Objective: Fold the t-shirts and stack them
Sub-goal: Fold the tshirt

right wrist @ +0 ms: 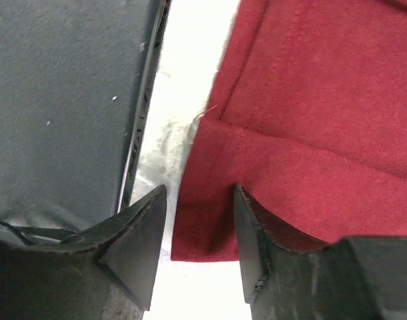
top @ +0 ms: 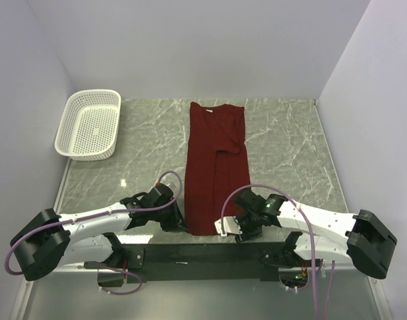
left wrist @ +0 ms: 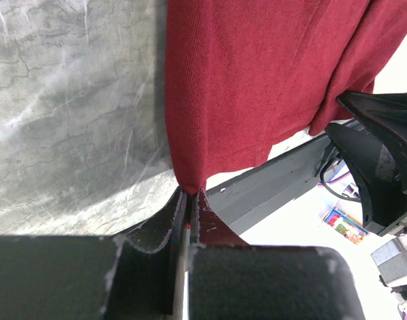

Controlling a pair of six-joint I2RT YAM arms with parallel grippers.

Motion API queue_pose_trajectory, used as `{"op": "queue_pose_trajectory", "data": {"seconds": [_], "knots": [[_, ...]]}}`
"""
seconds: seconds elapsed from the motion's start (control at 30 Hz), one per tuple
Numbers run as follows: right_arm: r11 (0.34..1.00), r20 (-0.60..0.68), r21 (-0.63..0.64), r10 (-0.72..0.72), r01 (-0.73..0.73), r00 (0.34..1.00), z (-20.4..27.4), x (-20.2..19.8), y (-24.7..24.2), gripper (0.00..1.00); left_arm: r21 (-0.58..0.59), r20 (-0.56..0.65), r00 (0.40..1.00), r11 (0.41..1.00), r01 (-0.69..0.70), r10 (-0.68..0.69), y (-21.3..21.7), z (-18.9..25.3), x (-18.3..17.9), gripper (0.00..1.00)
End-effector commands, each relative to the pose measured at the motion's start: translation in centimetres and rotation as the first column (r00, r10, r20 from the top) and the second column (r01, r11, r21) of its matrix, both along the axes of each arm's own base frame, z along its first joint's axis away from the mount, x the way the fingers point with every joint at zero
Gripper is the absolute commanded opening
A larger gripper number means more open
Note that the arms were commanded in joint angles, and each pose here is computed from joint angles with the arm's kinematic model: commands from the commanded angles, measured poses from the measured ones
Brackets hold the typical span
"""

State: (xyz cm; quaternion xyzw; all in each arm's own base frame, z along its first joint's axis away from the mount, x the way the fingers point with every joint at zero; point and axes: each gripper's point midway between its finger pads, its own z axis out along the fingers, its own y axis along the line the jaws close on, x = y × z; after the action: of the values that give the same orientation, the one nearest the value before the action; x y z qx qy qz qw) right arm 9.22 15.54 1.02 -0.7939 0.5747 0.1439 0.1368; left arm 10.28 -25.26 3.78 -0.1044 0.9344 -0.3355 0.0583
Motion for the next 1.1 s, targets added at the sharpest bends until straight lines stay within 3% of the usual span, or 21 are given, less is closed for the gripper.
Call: {"op": "queue_pose_trajectory", "data": {"seconds": [0.0,0.4,0.57,0.83,1.07], "knots": [[1.000,0.020,-0.004,-0.031,0.031,0.999,0.1,1.0,0.8,0.51,-0.064,0.042,0.999,0.998,0.026,-0.023,-1.2,1.7,0.4,0.02],[0.995,0.038,-0.033,-0.094,0.096,0.995,0.0,1.8,1.0,0.24,-0.113,0.053,0.998,0.993,0.035,-0.029,-1.5,2.6,0.1,0.02],[0.996,0.016,-0.029,-0.084,0.084,0.996,0.2,1.3,1.1,0.01,-0.132,0.062,0.997,0.990,0.047,-0.039,-1.7,3.1,0.0,0.02],[1.000,-0.103,0.032,0.003,0.000,0.995,4.2,-0.4,1.9,0.00,-0.183,0.093,0.995,0.982,0.054,-0.037,-2.6,4.9,0.6,0.01],[0.986,-0.129,0.146,-0.066,0.084,0.989,7.2,1.3,2.3,0.00,-0.239,0.137,0.990,0.969,0.066,-0.034,-3.9,7.9,1.5,0.01]]}}
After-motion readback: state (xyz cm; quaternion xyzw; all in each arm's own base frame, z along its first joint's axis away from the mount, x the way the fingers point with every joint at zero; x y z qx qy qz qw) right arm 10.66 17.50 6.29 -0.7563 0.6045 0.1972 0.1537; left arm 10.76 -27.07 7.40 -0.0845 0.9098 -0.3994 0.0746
